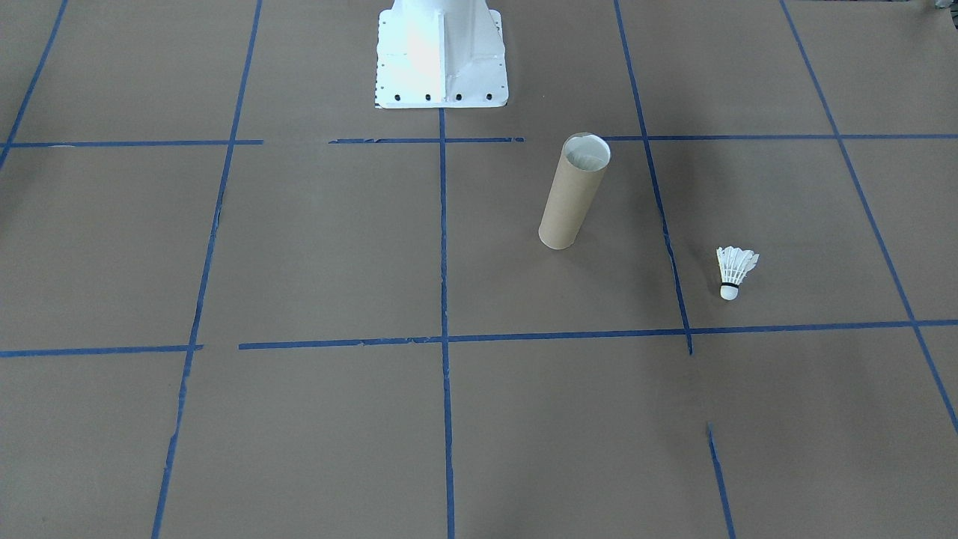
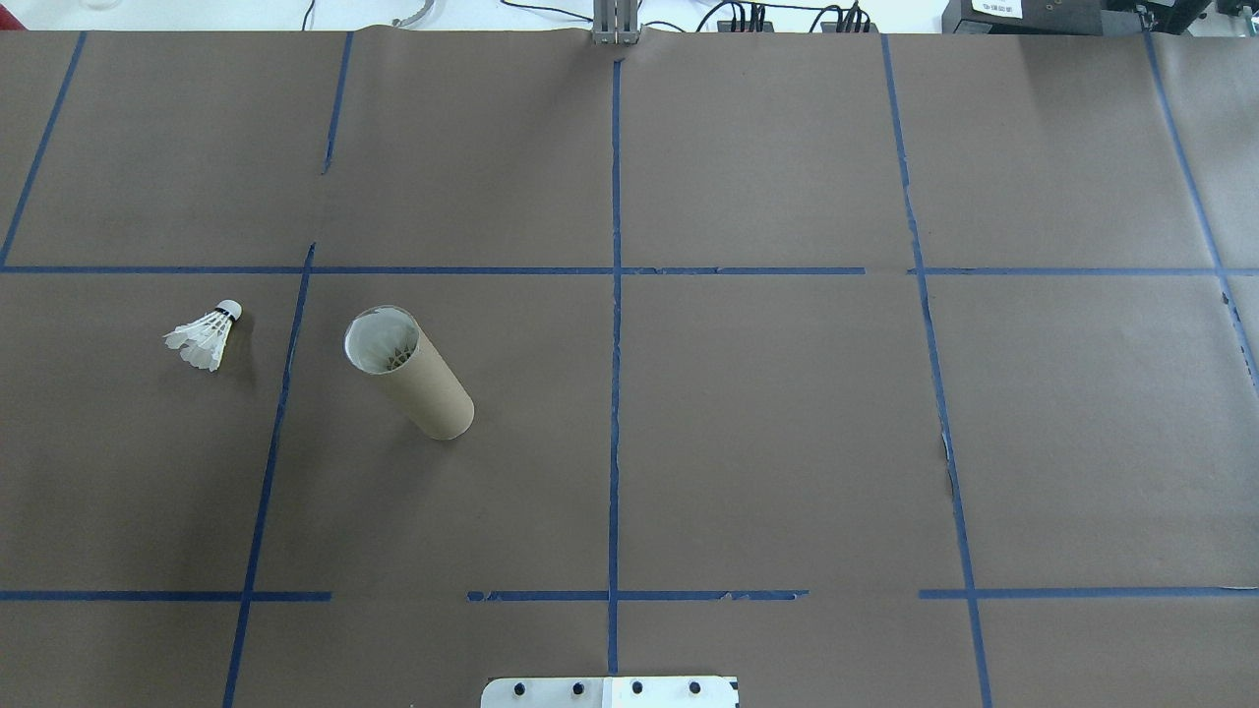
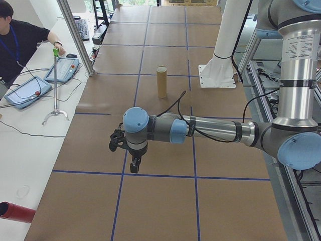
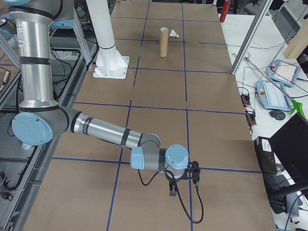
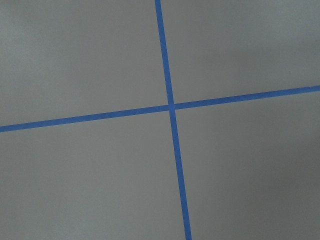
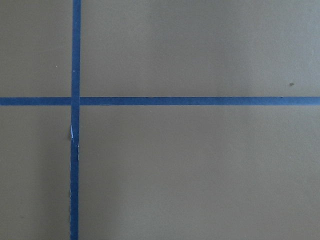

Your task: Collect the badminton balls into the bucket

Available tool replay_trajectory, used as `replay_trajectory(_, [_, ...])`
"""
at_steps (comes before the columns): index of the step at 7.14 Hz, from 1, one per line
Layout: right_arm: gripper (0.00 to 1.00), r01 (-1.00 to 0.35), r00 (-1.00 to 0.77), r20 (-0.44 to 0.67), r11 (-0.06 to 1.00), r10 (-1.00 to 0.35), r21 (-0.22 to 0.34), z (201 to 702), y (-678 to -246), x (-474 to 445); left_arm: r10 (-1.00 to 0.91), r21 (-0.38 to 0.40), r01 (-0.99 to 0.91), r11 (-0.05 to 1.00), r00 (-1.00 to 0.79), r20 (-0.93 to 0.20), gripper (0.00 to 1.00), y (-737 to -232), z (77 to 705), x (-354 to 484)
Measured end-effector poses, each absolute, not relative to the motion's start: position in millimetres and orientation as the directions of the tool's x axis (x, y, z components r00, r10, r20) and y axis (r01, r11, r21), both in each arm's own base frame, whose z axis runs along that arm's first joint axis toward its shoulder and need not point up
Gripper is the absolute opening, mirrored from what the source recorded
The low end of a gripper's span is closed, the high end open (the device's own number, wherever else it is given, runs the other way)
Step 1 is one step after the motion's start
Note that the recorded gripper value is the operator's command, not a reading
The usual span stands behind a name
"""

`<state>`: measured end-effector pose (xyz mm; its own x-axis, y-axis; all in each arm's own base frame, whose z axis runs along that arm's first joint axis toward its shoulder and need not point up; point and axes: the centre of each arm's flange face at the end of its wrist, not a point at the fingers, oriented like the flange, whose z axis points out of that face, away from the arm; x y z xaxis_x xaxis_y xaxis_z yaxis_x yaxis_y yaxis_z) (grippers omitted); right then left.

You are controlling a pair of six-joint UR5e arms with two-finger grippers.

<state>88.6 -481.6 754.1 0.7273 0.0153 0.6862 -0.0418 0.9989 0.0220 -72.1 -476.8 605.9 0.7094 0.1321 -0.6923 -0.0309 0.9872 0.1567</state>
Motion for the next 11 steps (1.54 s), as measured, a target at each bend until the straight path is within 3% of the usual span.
replay_trajectory(4, [1.00, -0.042, 0.727, 0.686, 0.999, 0.015, 0.022, 754, -482, 89, 0.140, 0.168, -0.031, 0.985, 0.711, -0.689, 1.00, -480, 602, -72])
replay_trajectory(8, [1.00, -0.041, 0.727, 0.686, 0.999, 0.014, 0.023, 754, -482, 89, 0.187, 0.262, -0.009, 0.965, 0.722, -0.666, 1.00, -534, 557, -74])
replay_trajectory(11, [1.00, -0.042, 0.727, 0.686, 0.999, 0.015, 0.022, 754, -482, 89, -0.005, 0.203, 0.236, 0.950, 0.662, -0.749, 1.00, -530, 574, -47])
